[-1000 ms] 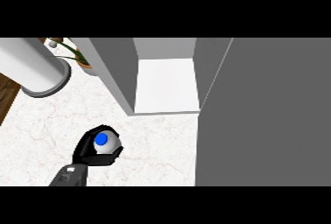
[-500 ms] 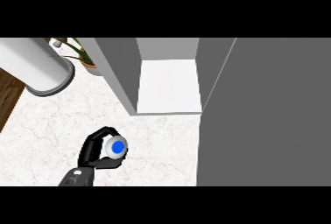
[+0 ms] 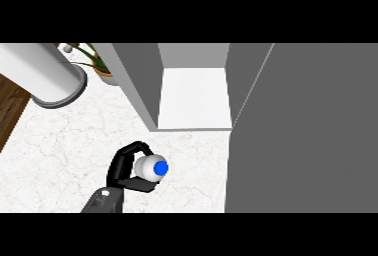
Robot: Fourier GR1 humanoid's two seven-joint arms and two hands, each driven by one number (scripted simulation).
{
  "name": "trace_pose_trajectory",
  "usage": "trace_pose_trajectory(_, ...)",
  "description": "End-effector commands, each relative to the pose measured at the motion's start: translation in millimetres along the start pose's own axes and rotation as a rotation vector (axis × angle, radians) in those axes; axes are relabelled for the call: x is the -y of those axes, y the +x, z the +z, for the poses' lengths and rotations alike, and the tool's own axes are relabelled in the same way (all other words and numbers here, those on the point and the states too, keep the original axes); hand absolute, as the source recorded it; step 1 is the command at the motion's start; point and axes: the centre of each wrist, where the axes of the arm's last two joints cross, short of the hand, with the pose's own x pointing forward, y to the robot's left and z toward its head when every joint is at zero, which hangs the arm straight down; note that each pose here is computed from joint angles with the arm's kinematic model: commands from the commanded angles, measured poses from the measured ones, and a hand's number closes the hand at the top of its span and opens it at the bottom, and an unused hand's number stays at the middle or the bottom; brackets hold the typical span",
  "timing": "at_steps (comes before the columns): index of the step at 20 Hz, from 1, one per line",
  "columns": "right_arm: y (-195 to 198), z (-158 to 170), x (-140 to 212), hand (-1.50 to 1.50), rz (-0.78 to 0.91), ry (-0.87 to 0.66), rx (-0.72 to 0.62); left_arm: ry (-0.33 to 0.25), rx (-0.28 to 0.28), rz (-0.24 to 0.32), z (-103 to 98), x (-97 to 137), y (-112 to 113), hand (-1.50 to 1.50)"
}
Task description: Pick up the bottled water, place it into the cabinet and close the cabinet
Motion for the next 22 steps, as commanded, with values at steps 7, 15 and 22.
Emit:
trace_pose_trajectory(7, 28, -5, 0, -1.50, -0.005, 0.000, 0.047, -0.001, 0.017, 0.051, -53, 65, 47, 1.50)
trace_pose_trajectory(15, 42, -3, 8, -1.50, 0.001, -0.005, 0.049, 0.001, -0.048, 0.033, -110, 100, 99, 1.50)
trace_pose_trajectory(22, 35, -1, 13, -1.50, 0.019, -0.019, 0.072, 0.072, -0.065, -0.026, -159, 124, 132, 1.50)
